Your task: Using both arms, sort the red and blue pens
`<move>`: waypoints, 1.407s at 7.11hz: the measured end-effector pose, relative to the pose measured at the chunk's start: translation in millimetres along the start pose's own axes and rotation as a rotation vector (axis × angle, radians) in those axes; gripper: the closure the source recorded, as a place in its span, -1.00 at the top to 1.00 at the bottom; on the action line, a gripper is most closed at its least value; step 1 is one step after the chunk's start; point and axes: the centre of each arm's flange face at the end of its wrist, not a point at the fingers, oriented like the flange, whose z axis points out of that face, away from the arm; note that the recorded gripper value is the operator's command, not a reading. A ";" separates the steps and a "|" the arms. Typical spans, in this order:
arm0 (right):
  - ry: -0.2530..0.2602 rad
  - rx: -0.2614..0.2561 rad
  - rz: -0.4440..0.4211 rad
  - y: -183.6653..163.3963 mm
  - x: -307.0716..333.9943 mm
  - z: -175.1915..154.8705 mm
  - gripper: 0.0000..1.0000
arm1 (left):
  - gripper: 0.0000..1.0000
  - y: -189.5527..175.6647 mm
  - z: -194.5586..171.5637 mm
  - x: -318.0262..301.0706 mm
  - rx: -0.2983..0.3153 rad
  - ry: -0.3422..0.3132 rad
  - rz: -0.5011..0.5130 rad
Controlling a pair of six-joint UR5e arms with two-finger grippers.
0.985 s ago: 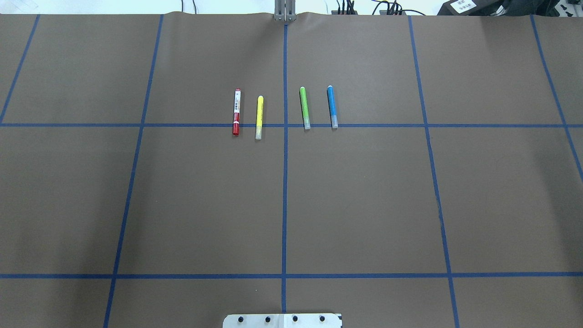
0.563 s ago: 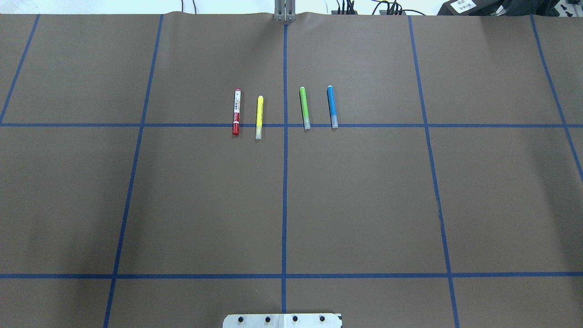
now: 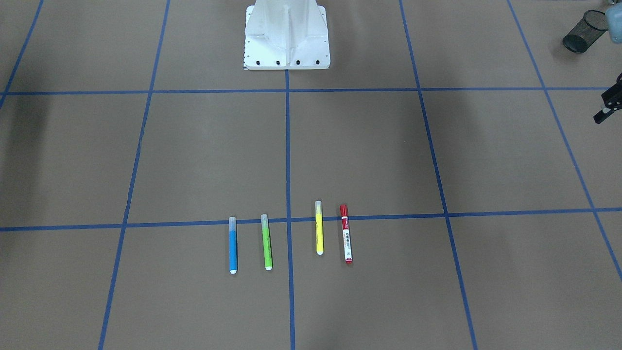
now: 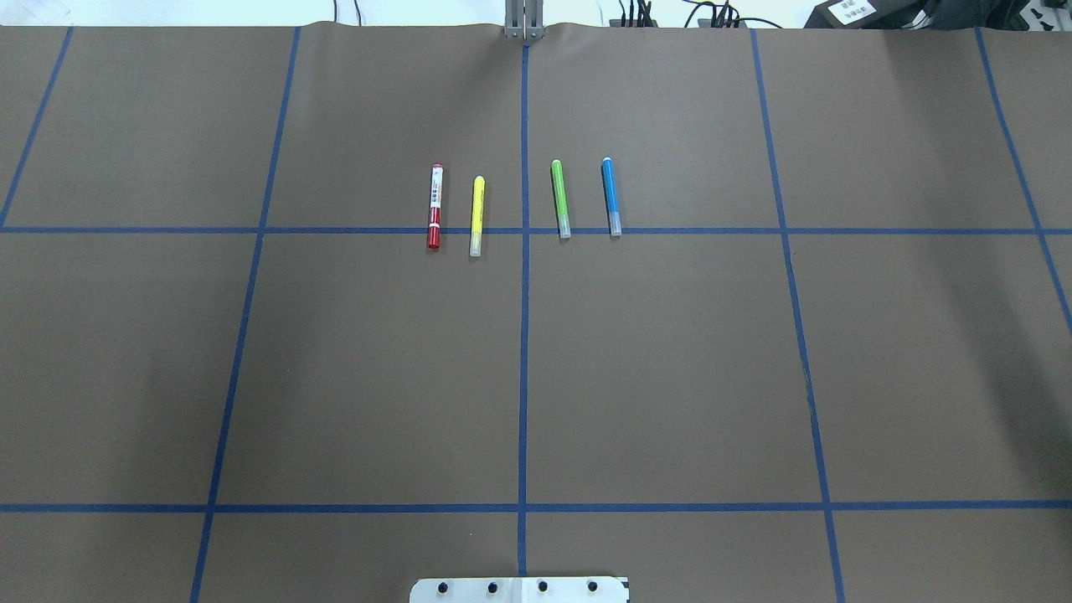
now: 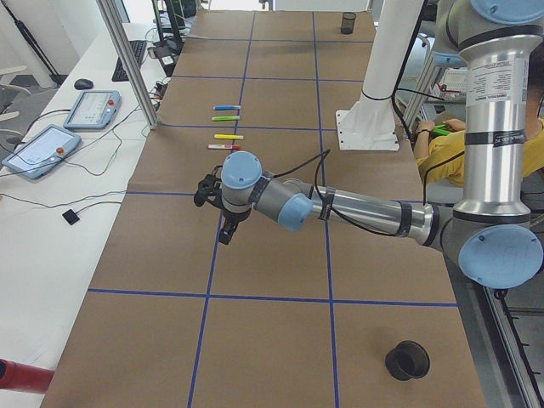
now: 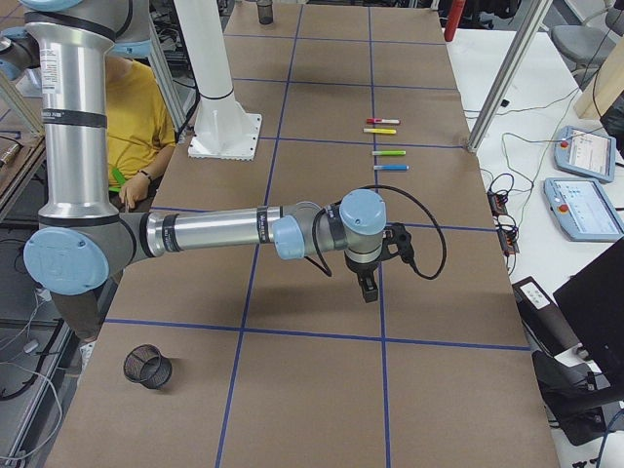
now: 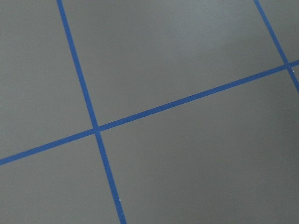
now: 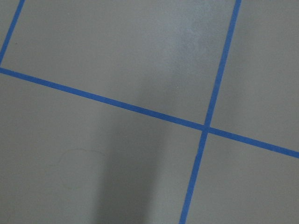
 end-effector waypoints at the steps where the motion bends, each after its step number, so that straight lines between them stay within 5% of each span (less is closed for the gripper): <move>1: -0.008 -0.011 0.026 -16.4 -22.1 9.0 0.98 | 1.00 -19.8 21.9 33.0 -0.029 0.026 -0.007; 6: -0.037 -0.073 0.095 -70.7 -134.6 59.1 0.98 | 1.00 -110.6 139.4 216.1 -0.192 0.138 -0.158; 10: 0.009 -0.084 0.145 -92.9 -226.9 99.3 0.98 | 1.00 -173.2 223.3 343.9 -0.253 0.063 -0.260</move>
